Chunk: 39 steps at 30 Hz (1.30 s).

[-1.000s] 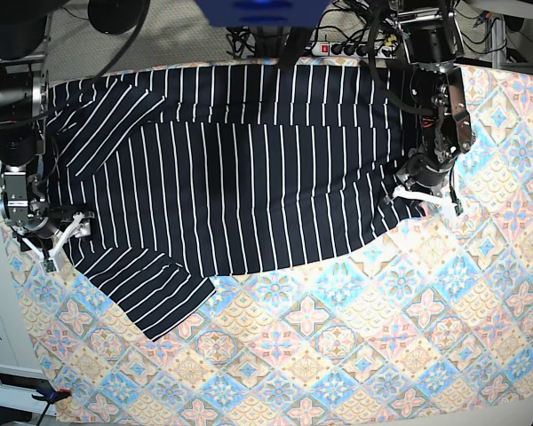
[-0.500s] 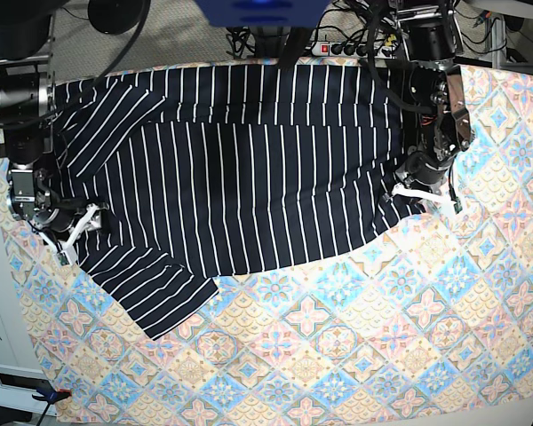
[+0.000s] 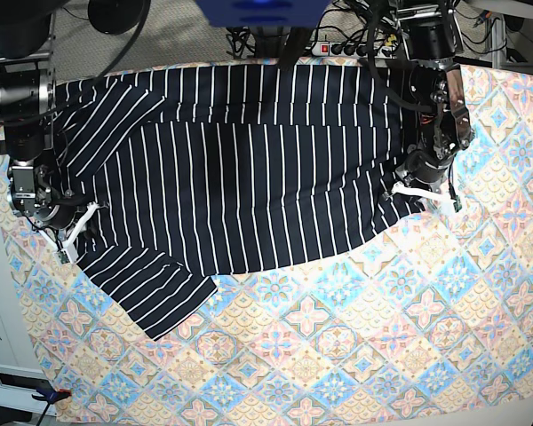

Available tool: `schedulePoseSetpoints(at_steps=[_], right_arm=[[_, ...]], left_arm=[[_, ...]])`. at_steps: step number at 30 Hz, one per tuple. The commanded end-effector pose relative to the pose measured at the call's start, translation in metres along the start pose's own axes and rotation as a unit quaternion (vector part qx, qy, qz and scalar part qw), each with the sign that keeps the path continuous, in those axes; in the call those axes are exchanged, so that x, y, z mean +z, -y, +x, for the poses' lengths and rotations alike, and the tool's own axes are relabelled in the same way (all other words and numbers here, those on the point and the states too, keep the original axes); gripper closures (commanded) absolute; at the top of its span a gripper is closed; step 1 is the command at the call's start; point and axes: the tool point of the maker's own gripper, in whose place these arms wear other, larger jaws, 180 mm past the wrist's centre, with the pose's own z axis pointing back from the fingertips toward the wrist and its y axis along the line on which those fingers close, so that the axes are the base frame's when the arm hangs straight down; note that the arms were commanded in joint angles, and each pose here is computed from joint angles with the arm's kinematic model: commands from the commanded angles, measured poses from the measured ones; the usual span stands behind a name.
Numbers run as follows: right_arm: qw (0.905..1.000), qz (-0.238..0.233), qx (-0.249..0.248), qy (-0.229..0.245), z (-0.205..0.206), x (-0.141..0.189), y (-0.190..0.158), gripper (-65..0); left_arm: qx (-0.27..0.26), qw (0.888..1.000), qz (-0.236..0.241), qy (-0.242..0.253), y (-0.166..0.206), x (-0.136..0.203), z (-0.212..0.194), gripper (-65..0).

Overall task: Fold the T-shirt properly
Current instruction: 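Lift the hem with both grippers and fold it toward the collar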

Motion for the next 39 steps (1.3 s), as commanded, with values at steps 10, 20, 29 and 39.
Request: schedulePoseSetpoints(at_steps=[10,20,29,39], right_arm=[[0.9974,-0.047,0.002,0.054,0.014,0.048,0.029,0.0],[0.9919,-0.087,0.064,0.067,0.008,0.111,0.025,0.0],[0.9879,-0.102,0.097,0.064,-0.011,0.153,0.005,0.0],[0.9917,-0.081,0.090,0.045,-0.049,0.165,-0.033,0.0]], left_arm=[[-0.021,0.998,-0.024,0.055,0.019,0.023,0.027,0.0],[-0.040,0.996,-0.030,0.074,0.023,0.048,0.028,0.0],[-0.065,0.994,-0.021,0.091,0.013,0.080,0.028,0.0],[-0.026,0.996,0.009,0.089,-0.032,0.112,0.021,0.0]])
